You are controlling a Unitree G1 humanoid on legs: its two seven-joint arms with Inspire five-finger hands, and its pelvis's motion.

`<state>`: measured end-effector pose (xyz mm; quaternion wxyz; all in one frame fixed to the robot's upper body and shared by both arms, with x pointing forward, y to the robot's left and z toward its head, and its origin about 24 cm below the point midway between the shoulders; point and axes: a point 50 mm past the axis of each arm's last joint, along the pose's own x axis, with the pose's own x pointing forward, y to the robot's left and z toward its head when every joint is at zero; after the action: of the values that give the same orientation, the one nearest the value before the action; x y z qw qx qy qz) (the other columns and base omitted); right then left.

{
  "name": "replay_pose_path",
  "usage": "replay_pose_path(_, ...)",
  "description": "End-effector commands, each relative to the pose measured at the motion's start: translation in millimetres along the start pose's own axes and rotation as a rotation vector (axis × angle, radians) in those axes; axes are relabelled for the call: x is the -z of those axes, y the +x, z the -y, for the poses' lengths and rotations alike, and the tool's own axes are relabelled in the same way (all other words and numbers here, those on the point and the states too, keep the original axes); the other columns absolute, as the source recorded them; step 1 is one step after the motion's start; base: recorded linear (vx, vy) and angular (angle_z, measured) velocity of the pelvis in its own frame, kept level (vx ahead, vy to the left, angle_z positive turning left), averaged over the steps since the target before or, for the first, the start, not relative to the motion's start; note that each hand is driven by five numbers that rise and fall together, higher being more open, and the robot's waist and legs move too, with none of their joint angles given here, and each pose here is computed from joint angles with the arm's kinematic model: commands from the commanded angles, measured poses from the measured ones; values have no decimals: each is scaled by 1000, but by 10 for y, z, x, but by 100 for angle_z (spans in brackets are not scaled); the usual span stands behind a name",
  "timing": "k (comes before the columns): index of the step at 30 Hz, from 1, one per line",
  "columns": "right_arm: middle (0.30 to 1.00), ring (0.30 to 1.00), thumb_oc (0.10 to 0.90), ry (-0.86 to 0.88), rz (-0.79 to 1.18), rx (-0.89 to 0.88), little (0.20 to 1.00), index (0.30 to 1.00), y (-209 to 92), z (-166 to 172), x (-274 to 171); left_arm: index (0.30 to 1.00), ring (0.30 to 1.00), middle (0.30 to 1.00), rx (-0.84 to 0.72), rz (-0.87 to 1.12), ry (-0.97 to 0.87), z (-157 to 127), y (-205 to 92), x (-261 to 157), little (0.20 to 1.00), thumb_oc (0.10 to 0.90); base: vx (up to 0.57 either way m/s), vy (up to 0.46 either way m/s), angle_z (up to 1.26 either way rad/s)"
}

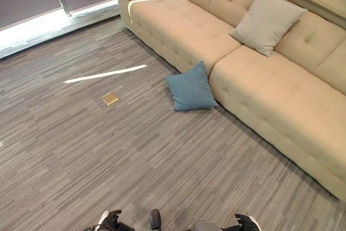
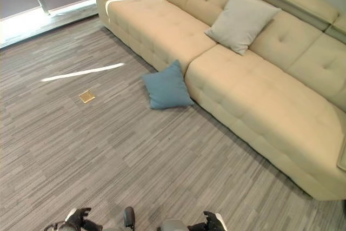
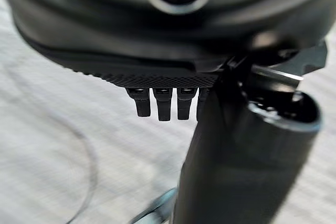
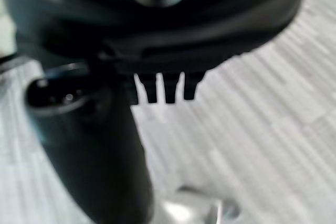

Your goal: Pick up all the scattered cushions and arrange them neatly on the sofa.

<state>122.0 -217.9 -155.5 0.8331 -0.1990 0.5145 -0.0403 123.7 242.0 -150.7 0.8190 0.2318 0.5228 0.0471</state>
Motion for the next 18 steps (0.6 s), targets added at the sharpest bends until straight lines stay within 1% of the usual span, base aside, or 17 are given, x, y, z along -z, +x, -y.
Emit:
replay_pose_path(1,900,900,800,-35,5,48,900,900,20,178,8,900,900,900,13,-5,-6,41,-13,49,900,800,382,-25,-15)
replay_pose_path(6,900,900,800,-42,-25,52,900,900,16,221,78,900,900,900,38,-30,-1,76,-23,105,900,800,324,-56,-9)
replay_pose_path(10,900,900,800,-8,-79,67,900,900,-20,256,263,900,900,900,60,-57,9,171,-55,197,900,800,303,-122,54)
replay_pose_path(13,900,900,800,20,-85,75,900,900,-25,275,286,900,900,900,70,-60,10,216,-66,209,900,800,198,-122,30)
replay_pose_path(15,900,900,800,31,-68,87,900,900,-9,318,229,900,900,900,70,-26,11,213,-49,110,900,800,156,-167,14)
replay_pose_path(18,900,900,800,29,-81,93,900,900,-9,349,249,900,900,900,71,-8,1,232,-47,60,900,800,192,-101,-28)
